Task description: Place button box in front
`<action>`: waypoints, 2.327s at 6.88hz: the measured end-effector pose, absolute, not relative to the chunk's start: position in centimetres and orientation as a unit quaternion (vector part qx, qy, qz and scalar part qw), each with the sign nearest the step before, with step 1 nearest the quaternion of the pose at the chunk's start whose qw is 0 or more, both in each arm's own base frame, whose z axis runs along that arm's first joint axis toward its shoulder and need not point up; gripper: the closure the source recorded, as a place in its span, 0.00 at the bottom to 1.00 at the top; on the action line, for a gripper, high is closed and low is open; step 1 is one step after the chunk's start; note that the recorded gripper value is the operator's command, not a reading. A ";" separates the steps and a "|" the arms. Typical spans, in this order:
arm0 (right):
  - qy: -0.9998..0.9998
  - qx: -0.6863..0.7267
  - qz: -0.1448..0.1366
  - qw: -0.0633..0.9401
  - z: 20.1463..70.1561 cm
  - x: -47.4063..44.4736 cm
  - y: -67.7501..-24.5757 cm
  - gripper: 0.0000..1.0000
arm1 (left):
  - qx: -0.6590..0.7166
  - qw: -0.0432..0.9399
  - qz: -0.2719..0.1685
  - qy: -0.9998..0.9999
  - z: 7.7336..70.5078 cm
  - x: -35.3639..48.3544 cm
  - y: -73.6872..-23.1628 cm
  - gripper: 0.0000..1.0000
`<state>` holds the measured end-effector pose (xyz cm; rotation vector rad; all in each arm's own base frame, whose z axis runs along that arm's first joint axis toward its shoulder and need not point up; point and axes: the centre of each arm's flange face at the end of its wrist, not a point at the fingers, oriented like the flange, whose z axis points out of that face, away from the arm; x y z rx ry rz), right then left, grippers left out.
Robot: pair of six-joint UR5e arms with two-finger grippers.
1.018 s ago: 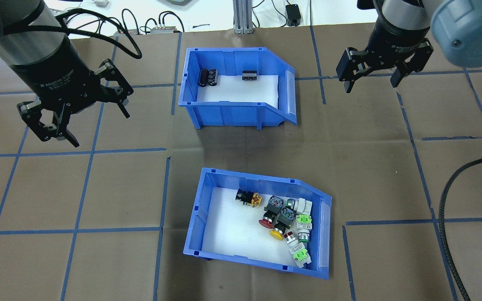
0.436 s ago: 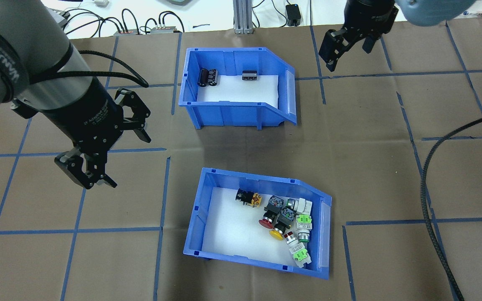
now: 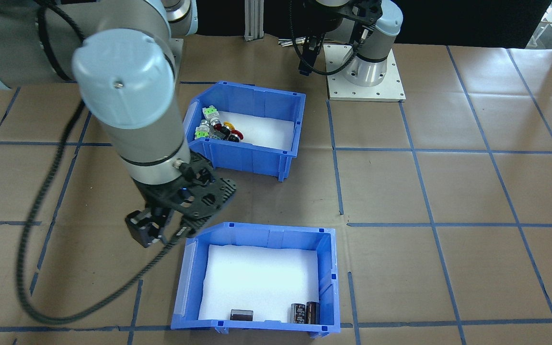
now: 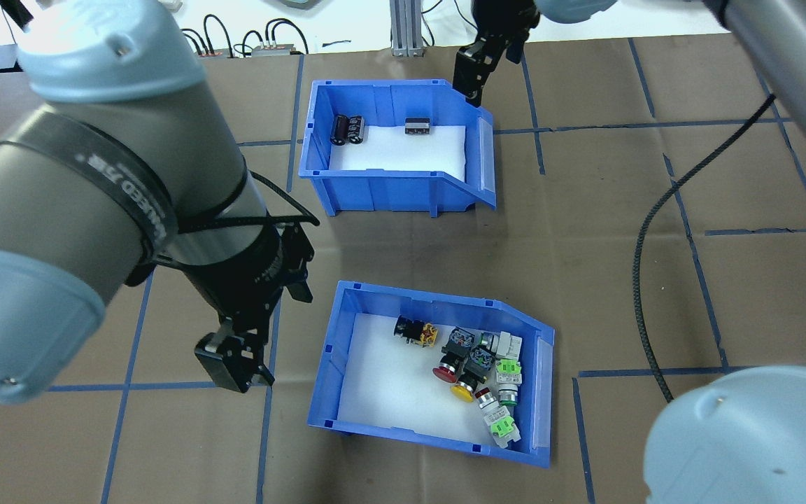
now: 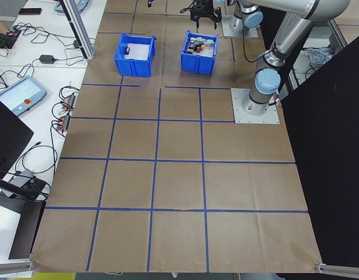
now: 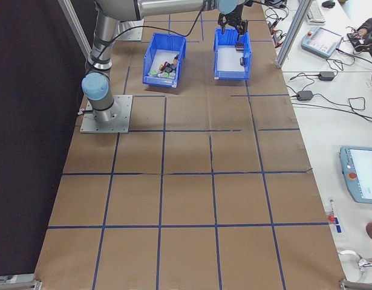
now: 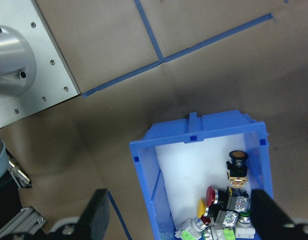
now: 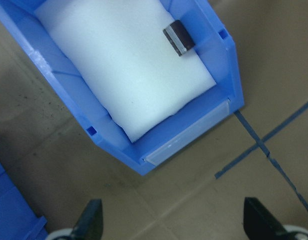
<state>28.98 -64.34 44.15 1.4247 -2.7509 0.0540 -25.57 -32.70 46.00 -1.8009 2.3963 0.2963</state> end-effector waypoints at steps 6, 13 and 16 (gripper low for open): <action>-0.731 0.681 -0.030 0.007 34.5 44.7 -59.3 0.00 | -0.647 0.031 0.113 0.754 34.2 -30.7 -26.7 0.00; -0.718 0.694 0.029 0.035 26.3 43.9 -60.1 0.66 | -0.648 -0.002 0.102 0.755 28.5 -31.5 -24.3 0.00; -0.714 0.696 0.016 0.065 26.0 43.2 -60.6 0.97 | -0.647 0.011 0.107 0.754 26.5 -32.0 -24.8 0.01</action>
